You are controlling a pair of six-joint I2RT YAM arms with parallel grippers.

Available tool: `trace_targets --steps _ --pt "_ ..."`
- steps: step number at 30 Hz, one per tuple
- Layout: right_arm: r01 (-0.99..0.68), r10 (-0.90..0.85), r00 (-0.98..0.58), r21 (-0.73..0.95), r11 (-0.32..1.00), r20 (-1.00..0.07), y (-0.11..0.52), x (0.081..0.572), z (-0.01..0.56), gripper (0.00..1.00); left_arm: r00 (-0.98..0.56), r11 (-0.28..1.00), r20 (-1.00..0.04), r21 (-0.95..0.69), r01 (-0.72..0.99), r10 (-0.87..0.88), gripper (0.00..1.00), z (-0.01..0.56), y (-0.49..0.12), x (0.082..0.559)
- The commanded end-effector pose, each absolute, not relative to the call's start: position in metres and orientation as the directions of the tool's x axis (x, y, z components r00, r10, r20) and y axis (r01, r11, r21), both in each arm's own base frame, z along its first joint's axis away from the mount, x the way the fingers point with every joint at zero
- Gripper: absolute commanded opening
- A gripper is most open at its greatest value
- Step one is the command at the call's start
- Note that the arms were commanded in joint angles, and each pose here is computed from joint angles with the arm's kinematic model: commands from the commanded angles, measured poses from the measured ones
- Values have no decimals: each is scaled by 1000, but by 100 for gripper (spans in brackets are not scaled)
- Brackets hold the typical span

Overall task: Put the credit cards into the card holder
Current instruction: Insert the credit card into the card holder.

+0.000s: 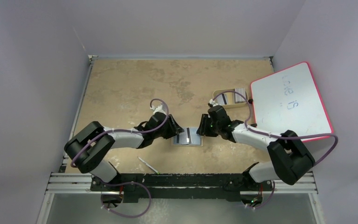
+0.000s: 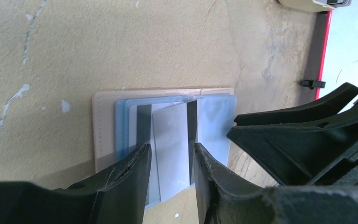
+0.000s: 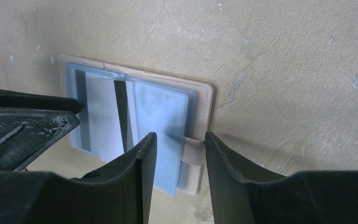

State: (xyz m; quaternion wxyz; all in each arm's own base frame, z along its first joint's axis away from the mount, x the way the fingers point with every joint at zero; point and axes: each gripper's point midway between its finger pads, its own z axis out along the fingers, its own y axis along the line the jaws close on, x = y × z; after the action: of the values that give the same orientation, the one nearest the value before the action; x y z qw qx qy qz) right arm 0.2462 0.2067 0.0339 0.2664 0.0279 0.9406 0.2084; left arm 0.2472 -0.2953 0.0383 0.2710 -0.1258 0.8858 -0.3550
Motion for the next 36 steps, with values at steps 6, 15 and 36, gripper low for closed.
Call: trace_targets --steps 6,15,36 --pt "-54 194 -858 459 887 -476 218 249 27 45 -843 673 -380 -739 29 -380 39 44 -323 254" --pt "-64 191 -856 465 883 -481 220 250 28 45 -850 655 -375 -754 48 -370 39 48 -333 255" --pt "-62 177 -838 412 909 -516 205 250 45 45 -858 704 -367 -711 8 -360 39 52 -326 253"
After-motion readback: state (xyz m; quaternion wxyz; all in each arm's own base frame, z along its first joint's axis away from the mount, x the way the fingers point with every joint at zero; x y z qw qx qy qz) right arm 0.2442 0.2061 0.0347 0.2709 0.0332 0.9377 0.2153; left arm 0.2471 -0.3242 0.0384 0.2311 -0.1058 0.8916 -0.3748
